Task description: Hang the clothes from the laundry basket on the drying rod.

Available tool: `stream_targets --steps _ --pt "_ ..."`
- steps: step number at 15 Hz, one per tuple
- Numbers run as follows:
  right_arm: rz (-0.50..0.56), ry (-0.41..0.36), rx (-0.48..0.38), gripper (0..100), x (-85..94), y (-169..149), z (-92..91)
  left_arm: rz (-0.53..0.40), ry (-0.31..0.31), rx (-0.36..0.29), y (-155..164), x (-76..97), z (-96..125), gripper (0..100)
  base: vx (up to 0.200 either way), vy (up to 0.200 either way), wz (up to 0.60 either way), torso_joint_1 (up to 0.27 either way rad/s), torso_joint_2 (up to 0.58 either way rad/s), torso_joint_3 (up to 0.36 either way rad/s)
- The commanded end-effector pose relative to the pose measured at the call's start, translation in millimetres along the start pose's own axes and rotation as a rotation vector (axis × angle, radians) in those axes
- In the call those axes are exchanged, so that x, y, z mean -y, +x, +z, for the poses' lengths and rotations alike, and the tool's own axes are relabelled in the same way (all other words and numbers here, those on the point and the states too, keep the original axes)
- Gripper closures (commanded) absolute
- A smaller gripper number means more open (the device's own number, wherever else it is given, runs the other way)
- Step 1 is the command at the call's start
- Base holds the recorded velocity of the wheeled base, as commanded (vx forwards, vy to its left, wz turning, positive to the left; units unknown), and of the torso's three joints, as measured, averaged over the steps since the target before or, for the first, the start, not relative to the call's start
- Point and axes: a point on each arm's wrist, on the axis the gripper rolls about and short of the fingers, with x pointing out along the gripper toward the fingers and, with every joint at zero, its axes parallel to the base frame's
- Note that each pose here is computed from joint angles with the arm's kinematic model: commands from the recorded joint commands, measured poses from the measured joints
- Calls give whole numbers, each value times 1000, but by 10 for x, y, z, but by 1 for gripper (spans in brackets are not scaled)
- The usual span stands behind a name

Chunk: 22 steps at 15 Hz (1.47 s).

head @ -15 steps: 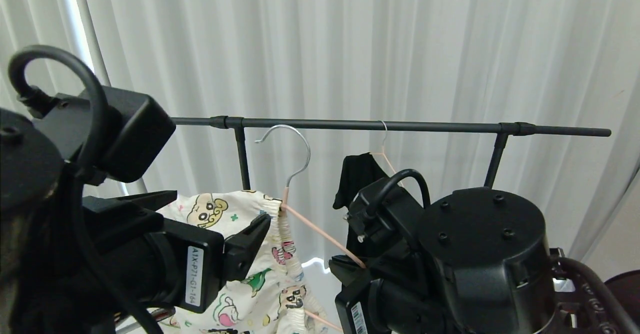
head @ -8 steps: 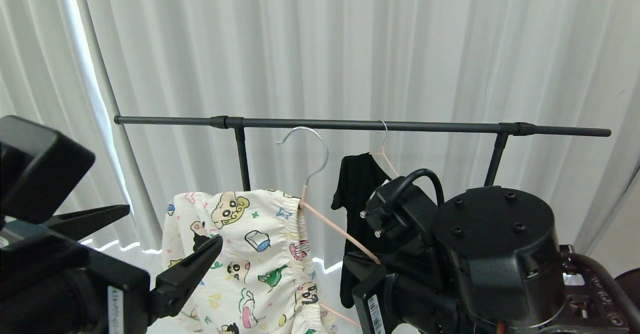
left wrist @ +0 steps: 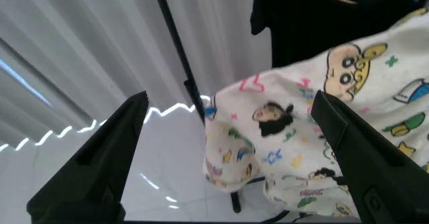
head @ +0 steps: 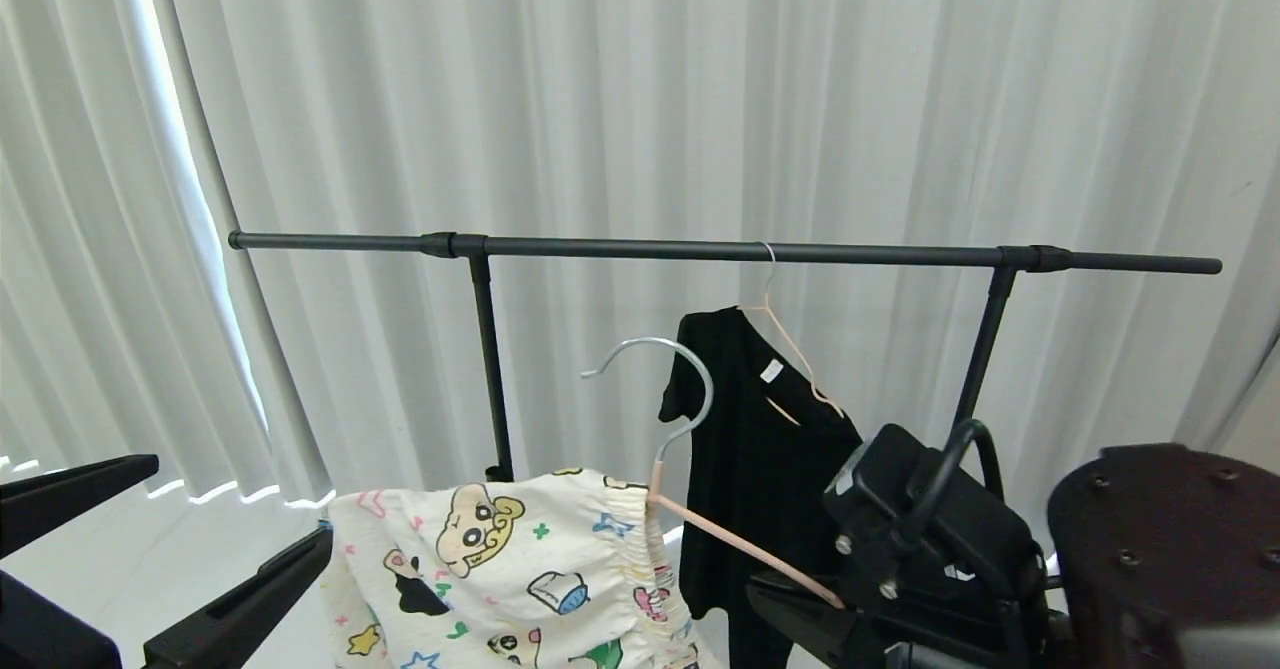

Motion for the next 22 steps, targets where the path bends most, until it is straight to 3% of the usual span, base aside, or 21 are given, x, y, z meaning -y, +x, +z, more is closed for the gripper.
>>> stream_targets --steps 1,4,6,9,10,15,19,22 --pt "22 -13 44 100 23 -99 -45 -69 -4 37 -58 23 7 0 0 0 0 0 0 0" --pt "48 -89 58 100 42 -110 -171 -222 12 72 -160 48 3 0 0 0 0 0 0 0" --pt "102 -120 61 100 24 -181 -227 -328 64 103 -237 0 -24 0 0 0 0 0 0 0" --pt "141 -119 77 100 9 -225 -205 -568 195 152 -325 -95 -147 0 0 0 0 0 0 0" --pt "143 -118 81 100 8 -226 -200 -608 235 160 -328 -96 -173 0 0 0 0 0 0 0" --pt "227 -143 97 100 0 -285 -179 -641 262 131 -291 -35 -206 0 0 0 0 0 0 0" --pt "227 -167 100 100 -1 -285 -176 -637 308 53 -141 186 -163 0 0 0 0 0 0 0" --pt "224 -186 99 100 3 -284 -182 -695 283 60 -15 376 -77 0 0 0 0 0 0 0"
